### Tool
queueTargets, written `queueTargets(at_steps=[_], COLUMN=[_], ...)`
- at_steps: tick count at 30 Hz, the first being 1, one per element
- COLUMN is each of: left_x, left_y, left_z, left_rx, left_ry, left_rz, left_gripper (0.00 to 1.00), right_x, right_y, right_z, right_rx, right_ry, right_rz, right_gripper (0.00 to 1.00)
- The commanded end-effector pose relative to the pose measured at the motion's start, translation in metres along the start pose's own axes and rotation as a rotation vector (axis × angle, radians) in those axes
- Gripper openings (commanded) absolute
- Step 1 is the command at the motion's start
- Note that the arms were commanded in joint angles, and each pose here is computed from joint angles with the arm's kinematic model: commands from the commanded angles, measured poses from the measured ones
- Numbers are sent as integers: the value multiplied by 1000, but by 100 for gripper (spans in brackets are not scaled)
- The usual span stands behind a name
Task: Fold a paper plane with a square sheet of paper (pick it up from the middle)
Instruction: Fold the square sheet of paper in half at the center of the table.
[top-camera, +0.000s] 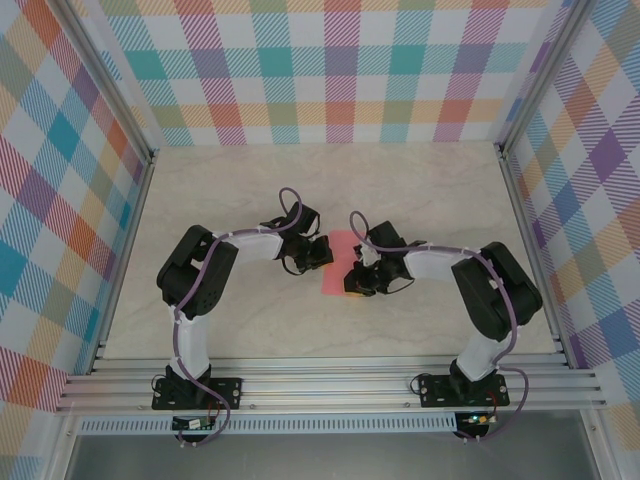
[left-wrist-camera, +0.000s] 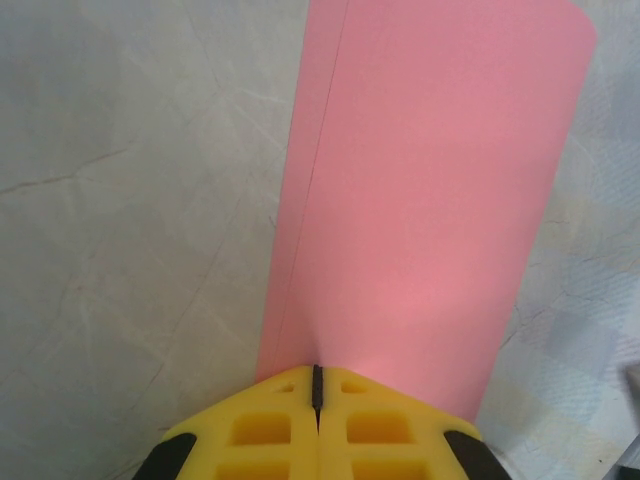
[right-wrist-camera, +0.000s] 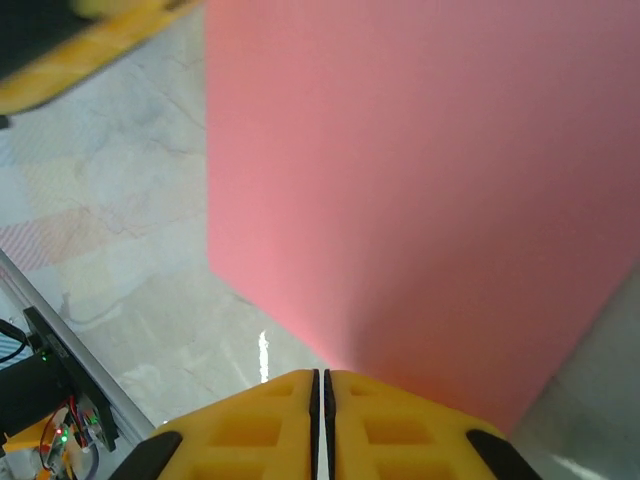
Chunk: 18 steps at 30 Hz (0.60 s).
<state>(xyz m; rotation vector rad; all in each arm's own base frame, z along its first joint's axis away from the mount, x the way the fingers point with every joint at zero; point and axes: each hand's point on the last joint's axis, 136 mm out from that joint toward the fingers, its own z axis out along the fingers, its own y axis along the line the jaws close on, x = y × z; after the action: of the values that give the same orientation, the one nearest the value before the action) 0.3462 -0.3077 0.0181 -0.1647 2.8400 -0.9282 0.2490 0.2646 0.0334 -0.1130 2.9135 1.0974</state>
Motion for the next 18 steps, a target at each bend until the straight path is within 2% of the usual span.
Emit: queueTargets(at_steps=[1,5,18], left_x=[52,52,53], left_y=[63,63,64], left_z=[18,18,21], left_rx=[-204,-203,-200], left_ry=[158,158,163], left_rz=[-64,-67,-65], left_gripper=[0,0,0], right_x=[-20,-23,8], right_y=[24,26,-25], right_z=[-18,-9,24], right_rx=[-20,-40,-11], right_ry=[-76,-57,13], right_rz=[-41,-24,73], right_gripper=[12,12,10])
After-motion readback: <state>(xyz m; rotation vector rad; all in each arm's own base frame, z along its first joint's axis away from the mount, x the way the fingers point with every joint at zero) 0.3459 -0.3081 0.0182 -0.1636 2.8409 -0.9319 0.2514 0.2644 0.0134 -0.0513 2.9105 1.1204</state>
